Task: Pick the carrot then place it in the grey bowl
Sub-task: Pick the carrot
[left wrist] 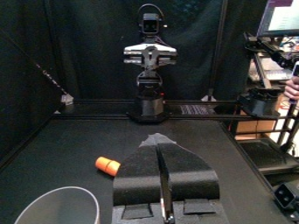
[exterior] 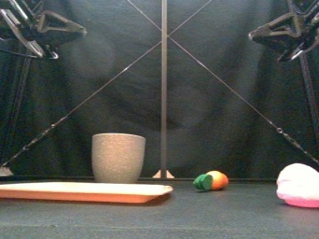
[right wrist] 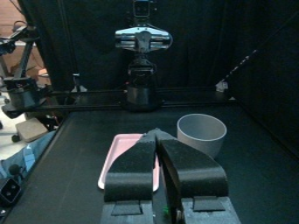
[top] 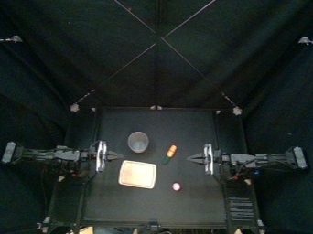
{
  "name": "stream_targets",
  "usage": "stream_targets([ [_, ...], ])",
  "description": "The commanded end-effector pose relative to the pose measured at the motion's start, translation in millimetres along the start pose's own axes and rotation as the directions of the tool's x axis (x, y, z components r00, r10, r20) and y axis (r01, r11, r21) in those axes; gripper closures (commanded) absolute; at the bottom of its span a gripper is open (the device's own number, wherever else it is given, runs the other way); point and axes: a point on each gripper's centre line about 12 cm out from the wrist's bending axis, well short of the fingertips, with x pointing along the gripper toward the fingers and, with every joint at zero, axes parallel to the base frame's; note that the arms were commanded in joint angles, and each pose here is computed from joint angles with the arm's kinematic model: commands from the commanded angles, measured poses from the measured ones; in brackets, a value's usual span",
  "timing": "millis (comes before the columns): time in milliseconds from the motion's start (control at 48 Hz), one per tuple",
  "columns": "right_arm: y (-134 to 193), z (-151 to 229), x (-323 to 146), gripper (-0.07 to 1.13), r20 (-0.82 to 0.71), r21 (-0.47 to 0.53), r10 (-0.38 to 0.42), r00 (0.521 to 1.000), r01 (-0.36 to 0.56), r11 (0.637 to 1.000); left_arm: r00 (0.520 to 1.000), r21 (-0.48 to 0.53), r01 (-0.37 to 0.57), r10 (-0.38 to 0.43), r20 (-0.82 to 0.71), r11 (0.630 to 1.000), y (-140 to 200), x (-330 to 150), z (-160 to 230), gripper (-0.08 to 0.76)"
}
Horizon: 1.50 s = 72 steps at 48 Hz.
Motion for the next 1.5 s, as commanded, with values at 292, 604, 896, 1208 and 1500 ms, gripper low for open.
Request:
stream_targets([
  [292,-36.8,-53.3,29.3,1.02,-0.407,-0.117,-0.147,0.901,0.108,0.987,1.0,0.048,0.006,-0.006,0.003,0.999,-0.2,-0.3,2.1,0.703],
  [604,-49.4,-80.5,68.4,0.89,-0.571,-0.272,-0.161,0.805,0.0,0.962,1.0,0.065,0.012,-0.011,-0.02,0.998,-0.8,-1.1,-3.3,0.703],
  [896,-74.5,-118.1,91.9,0.26,-0.7,-0.248,-0.203,0.685,0.034,0.968,0.999,0.064,0.01,-0.007,-0.048,0.998,-0.2,-1.4,-6.5,0.703],
  [1208,-88.7,-134.9,100.7,0.02,-0.739,-0.231,-0.219,0.637,0.067,0.971,0.999,0.064,0.008,-0.005,-0.048,0.998,0.1,-1.9,-6.2,0.703],
  [1500,-99.5,-159.2,103.3,0.02,-0.806,-0.221,-0.226,0.547,0.076,0.972,0.999,0.064,0.008,-0.005,-0.05,0.998,0.1,-2.0,-6.8,0.703],
])
